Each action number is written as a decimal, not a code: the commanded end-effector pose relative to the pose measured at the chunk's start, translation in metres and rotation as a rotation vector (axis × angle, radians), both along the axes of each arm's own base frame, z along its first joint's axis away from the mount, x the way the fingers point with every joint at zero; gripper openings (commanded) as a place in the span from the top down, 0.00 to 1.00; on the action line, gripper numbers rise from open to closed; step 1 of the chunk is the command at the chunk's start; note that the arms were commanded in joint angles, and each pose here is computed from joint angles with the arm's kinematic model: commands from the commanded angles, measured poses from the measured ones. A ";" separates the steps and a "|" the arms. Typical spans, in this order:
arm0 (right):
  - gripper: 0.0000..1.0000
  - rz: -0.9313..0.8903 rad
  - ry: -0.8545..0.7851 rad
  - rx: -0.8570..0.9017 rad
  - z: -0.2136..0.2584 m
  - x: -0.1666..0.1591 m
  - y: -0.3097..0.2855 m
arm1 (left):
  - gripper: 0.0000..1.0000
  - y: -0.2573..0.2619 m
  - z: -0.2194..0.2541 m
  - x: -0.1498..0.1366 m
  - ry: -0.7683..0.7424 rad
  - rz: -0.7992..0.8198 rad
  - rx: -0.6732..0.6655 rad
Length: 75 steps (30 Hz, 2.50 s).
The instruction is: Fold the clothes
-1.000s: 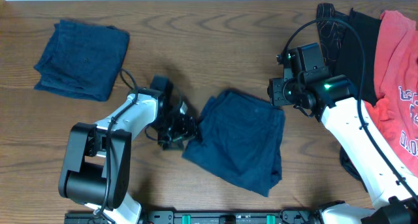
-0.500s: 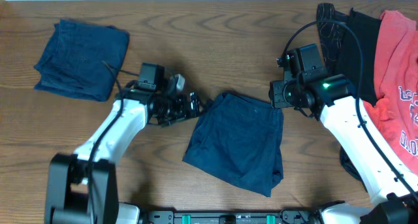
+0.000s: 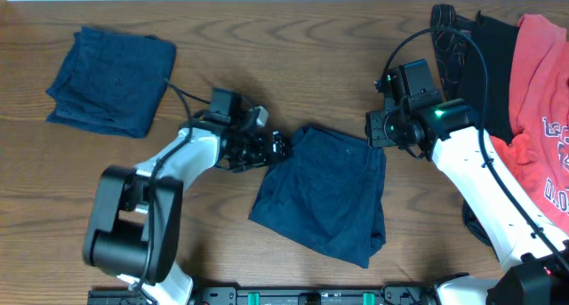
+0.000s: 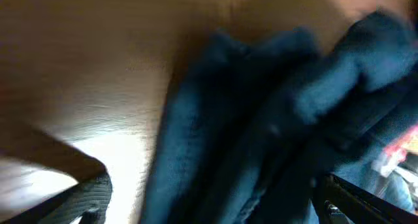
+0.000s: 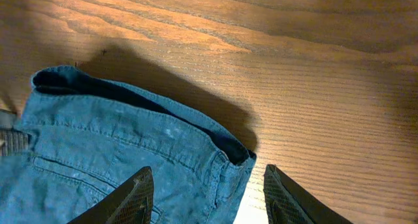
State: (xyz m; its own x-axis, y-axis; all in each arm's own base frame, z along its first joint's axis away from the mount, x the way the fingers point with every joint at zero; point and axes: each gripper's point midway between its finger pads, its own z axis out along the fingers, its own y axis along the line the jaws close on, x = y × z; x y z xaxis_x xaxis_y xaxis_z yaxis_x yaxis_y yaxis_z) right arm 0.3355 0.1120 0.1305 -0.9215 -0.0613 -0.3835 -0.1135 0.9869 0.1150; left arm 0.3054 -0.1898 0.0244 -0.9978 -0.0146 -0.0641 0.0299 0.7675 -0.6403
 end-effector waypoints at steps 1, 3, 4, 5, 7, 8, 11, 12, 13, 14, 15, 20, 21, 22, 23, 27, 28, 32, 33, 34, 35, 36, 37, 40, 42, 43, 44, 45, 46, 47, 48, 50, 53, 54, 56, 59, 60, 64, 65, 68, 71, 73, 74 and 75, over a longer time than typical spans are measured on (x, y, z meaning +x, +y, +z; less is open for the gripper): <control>0.47 0.016 0.005 -0.015 -0.002 -0.001 0.001 | 0.02 -0.017 -0.019 -0.023 0.085 -0.071 -0.032; 0.47 0.016 0.004 -0.014 -0.002 -0.001 0.001 | 0.02 -0.026 -0.024 -0.033 0.118 -0.103 -0.050; 0.47 0.016 0.001 -0.013 -0.001 0.000 0.001 | 0.02 -0.031 -0.027 -0.038 0.127 -0.123 -0.048; 0.47 0.016 0.000 -0.013 -0.001 0.000 0.001 | 0.01 -0.035 -0.029 -0.041 0.129 -0.136 -0.047; 0.47 0.016 -0.003 -0.012 -0.001 0.001 0.001 | 0.07 -0.043 -0.031 -0.045 0.121 -0.165 -0.047; 0.47 0.016 -0.003 -0.012 -0.001 0.001 0.001 | 0.13 -0.046 -0.032 -0.045 0.113 -0.174 -0.048; 0.47 0.016 0.002 -0.014 -0.001 0.000 0.001 | 0.50 -0.045 -0.036 -0.037 0.066 -0.170 -0.008; 0.47 0.016 0.006 -0.014 -0.002 -0.001 0.001 | 0.62 -0.043 -0.038 -0.032 0.046 -0.163 0.008; 0.47 0.016 0.009 -0.016 -0.002 -0.002 0.000 | 0.77 -0.041 -0.039 -0.028 0.032 -0.154 0.017; 0.47 0.016 0.011 -0.017 -0.002 -0.002 0.000 | 0.92 -0.039 -0.039 -0.023 0.017 -0.144 0.022; 0.47 0.016 0.013 -0.017 -0.002 -0.003 0.000 | 0.94 -0.036 -0.038 -0.017 0.006 -0.132 0.027; 0.47 0.016 0.023 -0.020 -0.003 -0.005 -0.001 | 0.94 -0.007 -0.008 0.031 -0.082 -0.015 0.045; 0.47 0.016 0.024 -0.021 -0.003 -0.005 -0.001 | 0.94 0.002 0.002 0.043 -0.113 0.015 0.052; 0.47 0.016 0.025 -0.021 -0.004 -0.005 -0.001 | 0.94 0.013 0.013 0.056 -0.149 0.050 0.066; 0.47 0.016 0.025 -0.021 -0.004 -0.006 -0.001 | 0.94 0.026 0.026 0.071 -0.192 0.095 0.081; 0.47 0.016 0.028 -0.022 -0.004 -0.006 -0.001 | 0.94 0.095 0.082 0.125 -0.360 0.330 0.165; 0.47 0.016 0.029 -0.023 -0.004 -0.006 -0.001 | 0.94 0.112 0.098 0.135 -0.406 0.377 0.181; 0.47 0.016 0.029 -0.023 -0.004 -0.006 -0.001 | 0.94 0.190 0.153 0.166 -0.579 0.576 0.254; 0.47 0.016 0.029 -0.022 -0.004 -0.006 -0.001 | 0.94 0.210 0.163 0.170 -0.615 0.631 0.274; 0.47 0.016 0.029 -0.022 -0.004 -0.006 -0.001 | 0.94 0.229 0.170 0.174 -0.645 0.683 0.294; 0.47 0.016 0.029 -0.022 -0.004 -0.006 -0.001 | 0.94 0.251 0.176 0.177 -0.674 0.735 0.320; 0.47 0.016 0.029 -0.022 -0.004 -0.006 -0.001 | 0.94 0.269 0.180 0.178 -0.693 0.777 0.345; 0.47 0.016 0.029 -0.022 -0.004 -0.006 -0.001 | 0.94 0.292 0.182 0.178 -0.711 0.830 0.381; 0.47 0.016 0.029 -0.022 -0.004 -0.006 -0.001 | 0.94 0.345 0.187 0.174 -0.742 0.960 0.476; 0.47 0.016 0.029 -0.022 -0.004 -0.006 -0.001 | 0.94 0.371 0.185 0.170 -0.744 1.012 0.503; 0.47 0.016 0.029 -0.022 -0.004 -0.006 -0.001 | 0.93 0.384 0.180 0.166 -0.727 1.035 0.515; 0.47 0.016 0.029 -0.022 -0.004 -0.006 -0.001 | 0.93 0.391 0.174 0.163 -0.707 1.046 0.522; 0.47 0.016 0.028 -0.021 -0.004 -0.006 -0.001 | 0.93 0.399 0.165 0.158 -0.677 1.058 0.531; 0.47 0.016 0.026 -0.021 -0.004 -0.006 -0.001 | 0.94 0.404 0.157 0.154 -0.648 1.067 0.538; 0.47 0.016 0.026 -0.021 -0.004 -0.006 -0.001 | 0.93 0.409 0.149 0.150 -0.617 1.073 0.544; 0.47 0.016 0.026 -0.021 -0.004 -0.006 -0.001 | 0.90 0.413 0.141 0.146 -0.588 1.078 0.549; 0.47 0.016 0.026 -0.021 -0.004 -0.006 -0.001 | 0.55 0.420 0.127 0.137 -0.531 1.087 0.559; 0.46 0.016 0.026 -0.021 -0.004 -0.006 -0.001 | 0.02 0.428 0.121 0.127 -0.491 1.106 0.566; 0.46 0.016 0.026 -0.021 -0.004 -0.006 -0.001 | 0.02 0.430 0.122 0.124 -0.486 1.110 0.568; 0.44 0.016 0.021 -0.019 -0.003 -0.004 -0.001 | 0.02 0.428 0.123 0.122 -0.478 1.109 0.568; 0.41 -0.014 -0.011 0.002 0.000 0.004 0.000 | 0.02 0.417 0.124 0.121 -0.468 1.077 0.565; 0.40 -0.044 -0.026 0.018 0.002 0.009 0.000 | 0.02 0.409 0.124 0.123 -0.471 1.042 0.560; 0.37 -0.217 -0.109 0.115 0.015 0.037 -0.010 | 0.02 0.357 0.122 0.137 -0.491 0.853 0.547; 0.36 -0.243 -0.131 0.129 0.019 0.043 -0.014 | 0.02 0.339 0.120 0.141 -0.494 0.797 0.547; 0.32 -0.289 -0.196 0.153 0.028 0.061 -0.031 | 0.02 0.285 0.112 0.146 -0.480 0.651 0.531; 0.30 -0.280 -0.212 0.108 0.028 0.066 -0.057 | 0.02 0.227 0.096 0.134 -0.407 0.500 0.514; 0.26 -0.284 -0.180 0.069 0.022 0.059 -0.077 | 0.02 0.194 0.081 0.112 -0.314 0.401 0.513; 0.25 -0.299 -0.149 0.056 0.018 0.053 -0.086 | 0.02 0.182 0.074 0.098 -0.260 0.357 0.517; 0.27 -0.325 -0.104 0.046 0.013 0.043 -0.096 | 0.02 0.172 0.068 0.083 -0.203 0.316 0.523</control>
